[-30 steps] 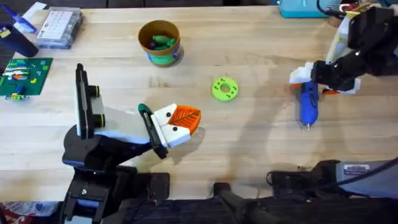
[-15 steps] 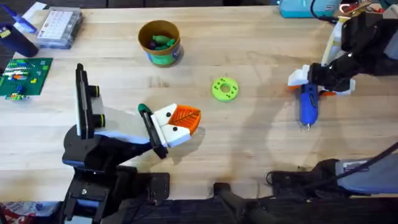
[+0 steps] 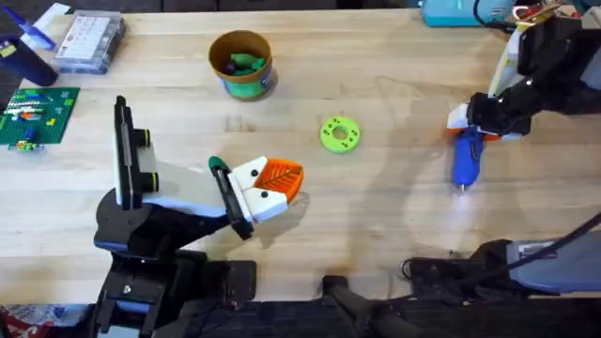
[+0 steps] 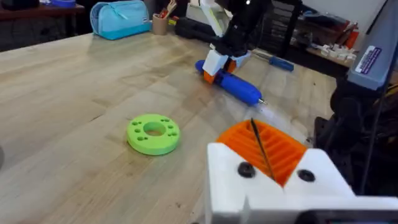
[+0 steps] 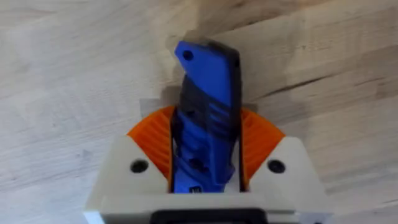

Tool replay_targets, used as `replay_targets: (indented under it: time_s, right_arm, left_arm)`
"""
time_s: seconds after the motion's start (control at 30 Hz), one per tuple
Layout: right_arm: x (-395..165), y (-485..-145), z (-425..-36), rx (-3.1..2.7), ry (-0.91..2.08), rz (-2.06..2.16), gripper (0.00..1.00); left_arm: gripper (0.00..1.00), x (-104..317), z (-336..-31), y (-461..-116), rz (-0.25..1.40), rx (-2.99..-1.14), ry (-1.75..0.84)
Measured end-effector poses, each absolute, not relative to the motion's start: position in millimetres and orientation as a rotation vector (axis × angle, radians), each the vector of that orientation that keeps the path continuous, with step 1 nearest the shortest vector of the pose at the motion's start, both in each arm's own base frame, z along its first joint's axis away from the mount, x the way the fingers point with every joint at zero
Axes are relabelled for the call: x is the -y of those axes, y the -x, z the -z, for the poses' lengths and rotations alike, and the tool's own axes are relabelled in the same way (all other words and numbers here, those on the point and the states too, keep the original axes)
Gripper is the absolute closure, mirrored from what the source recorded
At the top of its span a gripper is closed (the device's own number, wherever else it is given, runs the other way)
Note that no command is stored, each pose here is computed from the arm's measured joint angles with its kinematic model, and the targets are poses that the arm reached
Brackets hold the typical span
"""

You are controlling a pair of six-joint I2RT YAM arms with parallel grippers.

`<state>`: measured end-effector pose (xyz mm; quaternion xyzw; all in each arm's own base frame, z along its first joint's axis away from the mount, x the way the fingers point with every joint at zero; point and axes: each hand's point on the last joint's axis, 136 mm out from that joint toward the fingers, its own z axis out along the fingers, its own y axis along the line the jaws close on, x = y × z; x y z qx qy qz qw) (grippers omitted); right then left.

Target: Pick up the gripper from the table and insert it into the empty holder that is missing its gripper. Then pick up a screw, insert it into the mounting hole, and use the screwdriver to tighten it. Finally, clean up the table by picking up the vegetable and placing it into the bucket.

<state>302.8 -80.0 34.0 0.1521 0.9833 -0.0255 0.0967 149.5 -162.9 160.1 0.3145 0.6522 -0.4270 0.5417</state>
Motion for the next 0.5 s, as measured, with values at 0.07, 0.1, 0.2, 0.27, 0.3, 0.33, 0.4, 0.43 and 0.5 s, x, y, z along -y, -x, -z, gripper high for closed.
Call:
replay_targets:
  time_s: [0.07, 0.1, 0.2, 0.27, 0.3, 0.33, 0.4, 0.43, 0.5]
  right_arm:
    - [80.4, -304.2, -34.0, -2.907, -0.451, 0.076, 0.537]
    - [80.6, -305.2, -34.1, -2.903, -0.450, 0.076, 0.538]
    - [81.5, -310.3, -34.1, -2.884, -0.447, 0.075, 0.538]
    - [81.5, -311.5, -34.3, -2.879, -0.447, 0.073, 0.536]
    - [81.7, -312.3, -34.5, -2.876, -0.445, 0.074, 0.582]
    - [81.8, -313.4, -34.3, -2.873, -0.442, 0.074, 0.657]
    - [82.4, -315.9, -33.4, -2.865, -0.443, 0.074, 0.873]
    - [82.9, -316.9, -32.9, -2.862, -0.443, 0.076, 0.950]
    - [83.2, -317.3, -32.8, -2.861, -0.443, 0.077, 0.975]
  left_arm:
    - [0.985, 162.9, -160.1, -149.5, 1.014, -1.549, -0.747]
    - [0.985, 162.9, -160.1, -149.5, 1.014, -1.549, -0.747]
    - [0.985, 162.9, -160.1, -149.5, 1.014, -1.549, -0.747]
    - [0.985, 162.9, -160.1, -149.5, 1.014, -1.549, -0.747]
    - [0.985, 162.9, -160.1, -149.5, 1.014, -1.549, -0.747]
    - [0.985, 162.9, -160.1, -149.5, 1.014, -1.549, -0.747]
    - [0.985, 162.9, -160.1, -149.5, 1.014, -1.549, -0.747]
    - [0.985, 162.9, -160.1, -149.5, 1.014, -1.549, -0.747]
    - [0.985, 162.9, -160.1, -149.4, 1.014, -1.549, -0.747]
